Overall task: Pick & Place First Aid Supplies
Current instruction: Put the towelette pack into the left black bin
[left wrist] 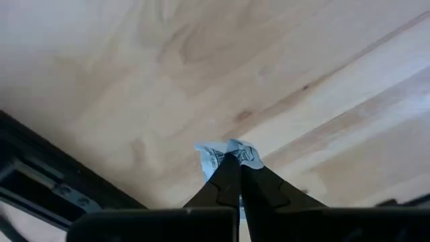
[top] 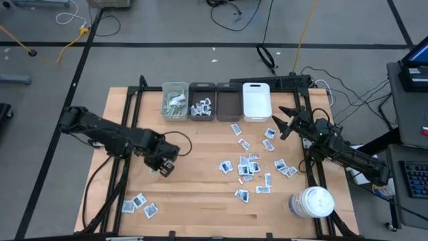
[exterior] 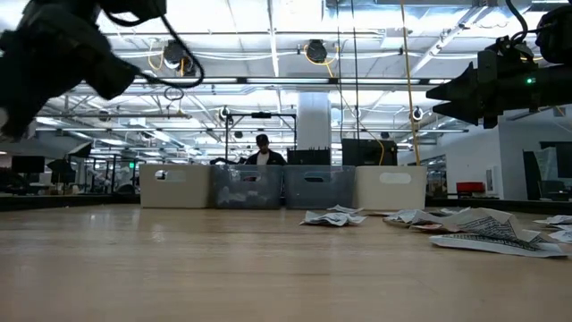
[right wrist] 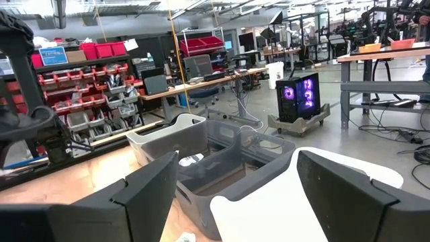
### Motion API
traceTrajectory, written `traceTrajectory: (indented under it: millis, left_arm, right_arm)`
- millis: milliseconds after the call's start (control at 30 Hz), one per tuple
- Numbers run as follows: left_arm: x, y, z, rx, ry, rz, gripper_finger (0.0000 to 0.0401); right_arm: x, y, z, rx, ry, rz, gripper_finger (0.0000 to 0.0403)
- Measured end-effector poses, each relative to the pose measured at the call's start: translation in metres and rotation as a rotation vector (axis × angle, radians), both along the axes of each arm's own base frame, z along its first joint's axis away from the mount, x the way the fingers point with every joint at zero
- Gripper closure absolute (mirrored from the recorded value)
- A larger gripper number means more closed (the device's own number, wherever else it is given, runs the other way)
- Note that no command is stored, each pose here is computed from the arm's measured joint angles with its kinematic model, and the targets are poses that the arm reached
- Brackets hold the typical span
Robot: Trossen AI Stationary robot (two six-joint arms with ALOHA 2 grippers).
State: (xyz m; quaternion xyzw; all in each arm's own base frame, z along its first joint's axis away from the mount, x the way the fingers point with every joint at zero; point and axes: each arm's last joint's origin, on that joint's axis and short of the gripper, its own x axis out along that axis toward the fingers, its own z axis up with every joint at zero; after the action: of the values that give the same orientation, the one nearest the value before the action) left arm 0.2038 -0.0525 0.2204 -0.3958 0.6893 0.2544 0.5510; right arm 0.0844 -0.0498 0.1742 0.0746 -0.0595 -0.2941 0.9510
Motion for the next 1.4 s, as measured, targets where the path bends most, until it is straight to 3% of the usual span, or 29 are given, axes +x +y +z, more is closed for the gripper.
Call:
traceTrajectory:
  millis: [500,700,1000,1400]
  left_arm:
    - [0.015,0.05,0.064,0.022,-0.114,0.03,0.0399]
    - [0.021,0.071,0.072,0.03,-0.124,0.077,0.04]
    - [0.059,0.145,0.064,0.033,-0.127,0.071,0.04]
    - [0.115,0.249,0.065,0.094,-0.241,0.023,0.0401]
  right_arm:
    - [0.0,0.0,0.0,0.0,0.0,0.0,0.0105]
    - [0.0,0.0,0.0,0.0,0.0,0.0,0.0105]
    - [0.0,0.0,0.0,0.0,0.0,0.0,0.0105]
    - [0.0,0.0,0.0,0.0,0.0,0.0,0.0105]
